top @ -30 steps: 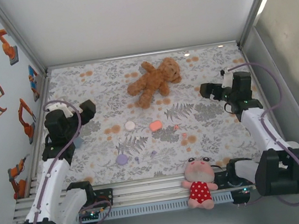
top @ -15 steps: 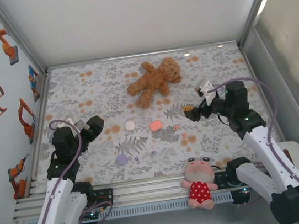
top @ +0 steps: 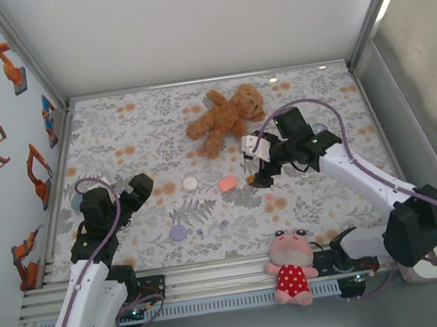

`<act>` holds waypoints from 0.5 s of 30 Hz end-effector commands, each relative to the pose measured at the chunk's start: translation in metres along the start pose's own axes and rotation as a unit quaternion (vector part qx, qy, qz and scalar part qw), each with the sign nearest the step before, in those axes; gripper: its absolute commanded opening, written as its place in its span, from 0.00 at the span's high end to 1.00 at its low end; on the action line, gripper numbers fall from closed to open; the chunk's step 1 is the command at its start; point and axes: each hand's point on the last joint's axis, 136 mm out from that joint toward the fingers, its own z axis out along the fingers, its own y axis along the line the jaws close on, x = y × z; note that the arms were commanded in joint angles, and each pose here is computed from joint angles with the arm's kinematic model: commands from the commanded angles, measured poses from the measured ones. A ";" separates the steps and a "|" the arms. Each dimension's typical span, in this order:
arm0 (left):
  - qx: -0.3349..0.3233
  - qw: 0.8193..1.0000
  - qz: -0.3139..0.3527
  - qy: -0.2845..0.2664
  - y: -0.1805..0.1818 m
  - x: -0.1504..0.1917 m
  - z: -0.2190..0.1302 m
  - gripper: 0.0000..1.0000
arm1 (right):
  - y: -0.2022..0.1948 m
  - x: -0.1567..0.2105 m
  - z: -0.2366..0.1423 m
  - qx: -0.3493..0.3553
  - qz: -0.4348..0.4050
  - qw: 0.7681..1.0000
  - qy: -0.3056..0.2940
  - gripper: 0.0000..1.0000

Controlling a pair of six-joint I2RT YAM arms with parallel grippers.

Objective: Insert wireless bluetooth earbuds into charging case

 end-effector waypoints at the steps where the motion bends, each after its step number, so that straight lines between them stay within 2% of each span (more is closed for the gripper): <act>1: -0.007 1.000 0.004 -0.012 0.000 -0.004 -0.007 0.04 | -0.004 0.006 0.012 -0.007 -0.046 0.998 0.041 0.01; 13: -0.022 1.000 0.010 -0.020 0.005 -0.005 -0.013 0.04 | 0.001 0.017 0.085 -0.070 -0.114 0.985 0.110 0.01; 15: -0.022 0.999 0.011 -0.020 0.005 -0.005 -0.013 0.04 | 0.005 0.022 0.096 -0.081 -0.129 0.980 0.127 0.05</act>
